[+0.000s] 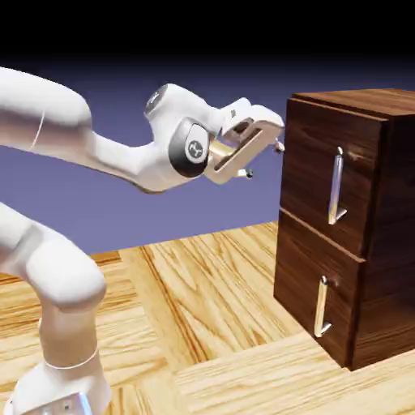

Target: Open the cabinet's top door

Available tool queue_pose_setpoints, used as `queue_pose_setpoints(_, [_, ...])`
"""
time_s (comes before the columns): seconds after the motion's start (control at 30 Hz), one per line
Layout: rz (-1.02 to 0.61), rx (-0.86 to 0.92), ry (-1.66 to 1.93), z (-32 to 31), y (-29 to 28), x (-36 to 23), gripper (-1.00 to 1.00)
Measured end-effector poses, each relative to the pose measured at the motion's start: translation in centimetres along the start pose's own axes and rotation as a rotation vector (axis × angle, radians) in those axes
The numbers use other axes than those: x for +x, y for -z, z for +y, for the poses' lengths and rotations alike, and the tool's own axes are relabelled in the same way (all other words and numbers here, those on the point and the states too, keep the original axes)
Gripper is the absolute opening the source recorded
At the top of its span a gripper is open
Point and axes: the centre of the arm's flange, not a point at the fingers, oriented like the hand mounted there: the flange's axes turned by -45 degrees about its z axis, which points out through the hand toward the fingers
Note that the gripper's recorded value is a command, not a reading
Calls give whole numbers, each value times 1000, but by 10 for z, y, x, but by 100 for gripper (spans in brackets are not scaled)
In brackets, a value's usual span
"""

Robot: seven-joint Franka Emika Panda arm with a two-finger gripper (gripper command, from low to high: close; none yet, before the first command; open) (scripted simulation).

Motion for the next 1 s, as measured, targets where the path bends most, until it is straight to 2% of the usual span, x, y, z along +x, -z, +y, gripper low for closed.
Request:
queue_pose_setpoints(0.53, [3,-216,768,24,21,-35,100])
queue_pose_setpoints(1.0, [-122,-391,1372,24,-12,-88,100])
